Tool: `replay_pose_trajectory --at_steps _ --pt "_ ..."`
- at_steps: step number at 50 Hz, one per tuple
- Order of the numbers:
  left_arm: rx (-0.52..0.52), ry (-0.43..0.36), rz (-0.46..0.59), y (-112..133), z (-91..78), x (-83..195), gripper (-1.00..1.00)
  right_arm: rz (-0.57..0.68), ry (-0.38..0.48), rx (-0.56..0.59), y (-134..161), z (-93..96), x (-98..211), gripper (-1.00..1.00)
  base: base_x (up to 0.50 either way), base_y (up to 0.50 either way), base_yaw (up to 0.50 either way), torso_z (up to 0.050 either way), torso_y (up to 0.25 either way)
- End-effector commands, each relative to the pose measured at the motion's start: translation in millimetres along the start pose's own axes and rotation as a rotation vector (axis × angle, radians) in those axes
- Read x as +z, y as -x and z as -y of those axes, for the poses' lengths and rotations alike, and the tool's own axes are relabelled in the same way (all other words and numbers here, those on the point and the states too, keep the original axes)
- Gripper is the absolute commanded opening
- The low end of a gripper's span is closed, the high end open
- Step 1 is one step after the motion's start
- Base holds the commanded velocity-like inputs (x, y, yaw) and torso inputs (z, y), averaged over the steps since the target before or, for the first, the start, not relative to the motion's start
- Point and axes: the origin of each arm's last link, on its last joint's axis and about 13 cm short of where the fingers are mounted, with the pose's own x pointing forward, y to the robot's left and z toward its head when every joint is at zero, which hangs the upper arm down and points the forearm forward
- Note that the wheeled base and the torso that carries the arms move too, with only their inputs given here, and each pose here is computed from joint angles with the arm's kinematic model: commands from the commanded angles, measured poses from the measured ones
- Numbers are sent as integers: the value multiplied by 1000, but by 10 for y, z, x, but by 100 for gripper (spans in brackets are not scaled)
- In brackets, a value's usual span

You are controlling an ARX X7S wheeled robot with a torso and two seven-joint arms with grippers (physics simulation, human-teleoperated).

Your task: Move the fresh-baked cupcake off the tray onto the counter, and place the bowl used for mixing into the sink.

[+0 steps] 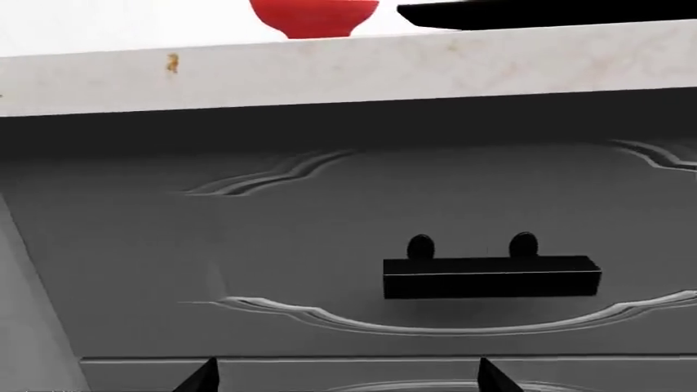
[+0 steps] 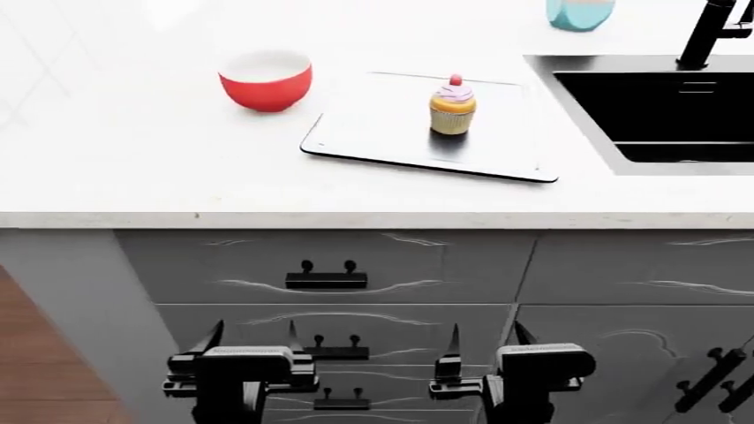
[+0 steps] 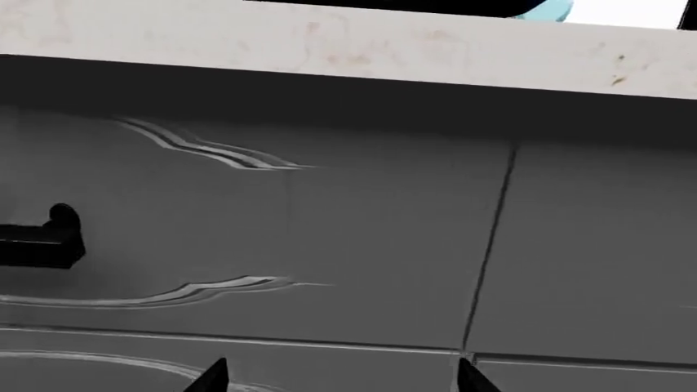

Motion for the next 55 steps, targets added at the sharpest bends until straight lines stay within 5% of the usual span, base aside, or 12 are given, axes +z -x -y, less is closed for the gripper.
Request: replay_pose_trajectory --at_steps 1,15,19,21,29,34,36,39,41,43,45,55 --pt "26 0 -3 -10 -13 1 100 2 -2 1 -2 0 2 100 -1 500 0 0 0" --pt "3 29 -45 -2 -38 6 100 -62 -71 -2 -18 17 -1 100 0 117 0 30 58" --pt "-2 -100 25 -64 -53 44 100 -144 11 -21 -11 52 40 100 0 0 0 50 92" --pt "-4 -145 81 -135 -92 195 100 -123 -25 -38 22 134 219 100 0 0 0 50 89" --pt "-58 -101 314 -372 -385 1679 100 -115 149 -91 242 466 1448 100 0 0 0 50 72" --pt "-43 -110 379 -359 -519 2141 100 -123 200 -137 348 579 1793 100 0 0 0 50 69" --pt "-44 -106 385 -325 -605 2380 100 -119 258 -288 240 805 2062 100 0 0 0 50 68" --pt "-29 -86 439 -275 -712 2694 100 -96 309 -345 290 743 2295 100 0 0 0 50 68" --pt "-35 -95 439 -259 -741 2797 100 -84 331 -346 423 655 2438 100 0 0 0 50 69" --pt "-72 -157 427 -260 -770 2881 100 -145 349 -182 569 627 2628 100 0 0 0 50 64" --pt "-68 -176 368 -310 -773 2938 100 -170 340 -148 533 592 2772 100 0 0 0 50 63" --pt "-131 -310 327 -354 -754 2851 100 -230 383 -125 483 554 2952 100 0 0 0 50 65"
